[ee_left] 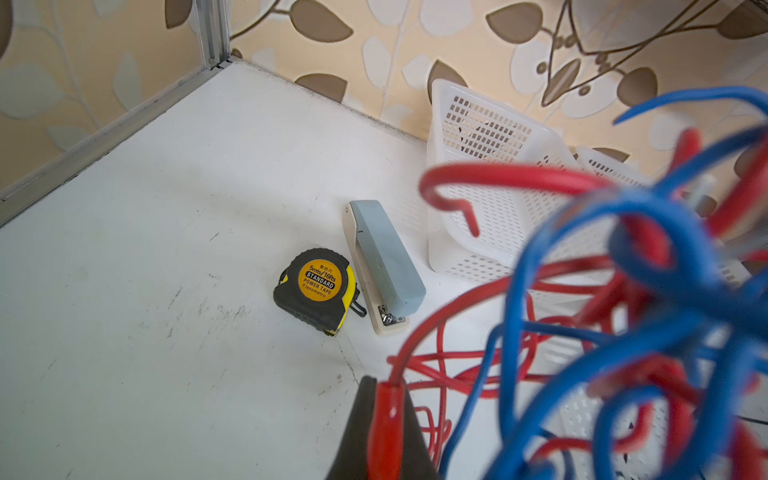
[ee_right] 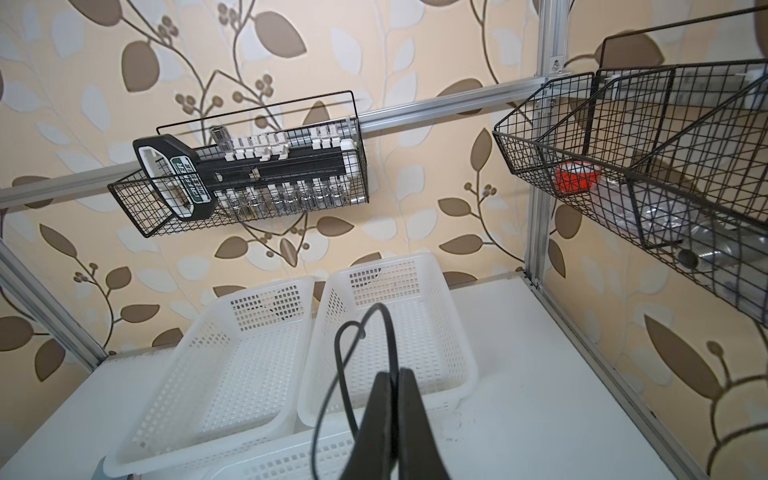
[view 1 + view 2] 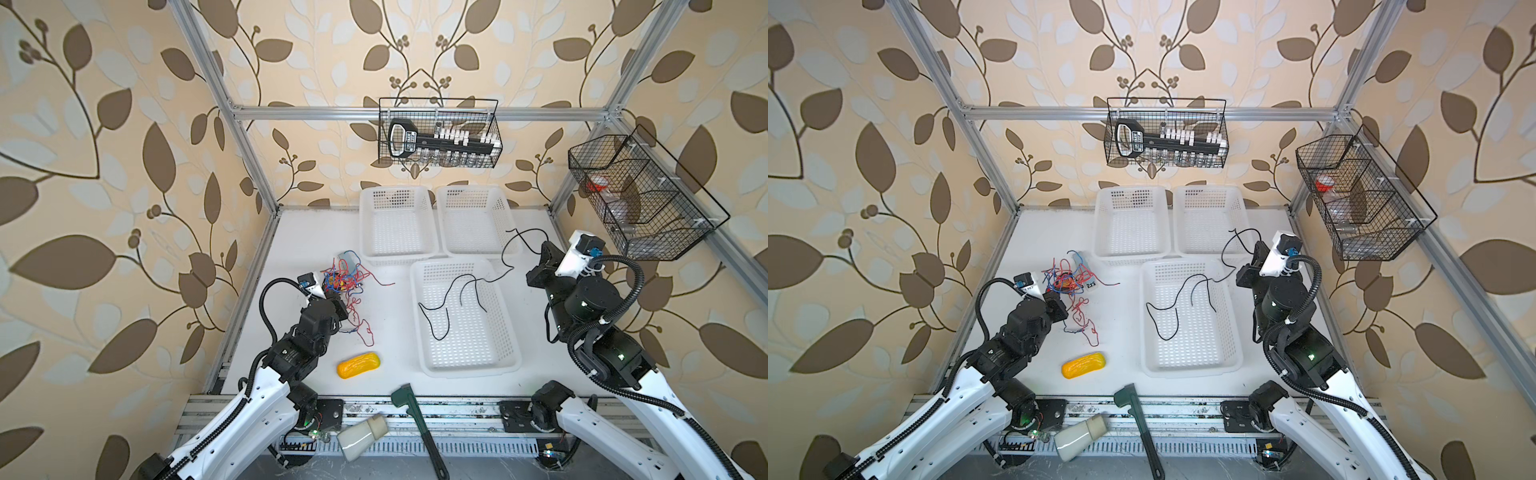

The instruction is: Untangle the cables

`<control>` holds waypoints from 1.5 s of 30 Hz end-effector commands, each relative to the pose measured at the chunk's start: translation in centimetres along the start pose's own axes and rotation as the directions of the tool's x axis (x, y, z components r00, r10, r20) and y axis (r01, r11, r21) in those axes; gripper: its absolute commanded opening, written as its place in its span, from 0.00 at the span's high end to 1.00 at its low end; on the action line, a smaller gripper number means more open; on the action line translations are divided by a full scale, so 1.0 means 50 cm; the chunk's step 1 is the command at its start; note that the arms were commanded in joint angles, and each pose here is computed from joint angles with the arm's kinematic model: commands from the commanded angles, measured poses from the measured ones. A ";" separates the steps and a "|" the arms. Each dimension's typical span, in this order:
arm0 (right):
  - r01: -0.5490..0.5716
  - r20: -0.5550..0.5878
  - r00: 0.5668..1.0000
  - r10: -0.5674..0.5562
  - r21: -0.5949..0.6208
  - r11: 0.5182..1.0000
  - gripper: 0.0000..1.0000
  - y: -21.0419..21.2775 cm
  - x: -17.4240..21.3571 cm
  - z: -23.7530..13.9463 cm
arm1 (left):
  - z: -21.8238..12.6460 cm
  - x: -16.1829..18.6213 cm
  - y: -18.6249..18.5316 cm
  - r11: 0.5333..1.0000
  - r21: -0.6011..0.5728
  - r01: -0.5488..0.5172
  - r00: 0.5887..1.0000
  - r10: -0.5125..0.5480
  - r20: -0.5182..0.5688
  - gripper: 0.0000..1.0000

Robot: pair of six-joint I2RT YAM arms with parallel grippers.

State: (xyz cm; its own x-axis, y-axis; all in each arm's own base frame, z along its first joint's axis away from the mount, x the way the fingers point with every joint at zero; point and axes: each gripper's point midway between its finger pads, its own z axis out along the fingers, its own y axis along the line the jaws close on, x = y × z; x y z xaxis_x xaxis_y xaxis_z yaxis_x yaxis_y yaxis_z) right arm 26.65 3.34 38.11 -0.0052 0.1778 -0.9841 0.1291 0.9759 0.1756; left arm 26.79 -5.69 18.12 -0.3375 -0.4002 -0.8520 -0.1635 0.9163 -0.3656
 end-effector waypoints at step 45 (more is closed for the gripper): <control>0.012 -0.274 0.921 -0.275 -0.688 0.726 0.51 0.360 0.283 -0.037 | -0.005 0.011 -0.232 0.831 0.529 -0.173 0.974 0.223 -0.033 1.00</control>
State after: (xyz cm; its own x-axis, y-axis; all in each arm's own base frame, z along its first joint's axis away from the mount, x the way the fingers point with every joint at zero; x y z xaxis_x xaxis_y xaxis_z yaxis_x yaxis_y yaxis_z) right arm 28.40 20.10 23.39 -0.4156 -0.0648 -0.9073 -0.4265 0.8949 0.1314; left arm 27.63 -15.25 18.04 -0.4807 -0.1776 -0.8587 0.3235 0.8743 -0.3619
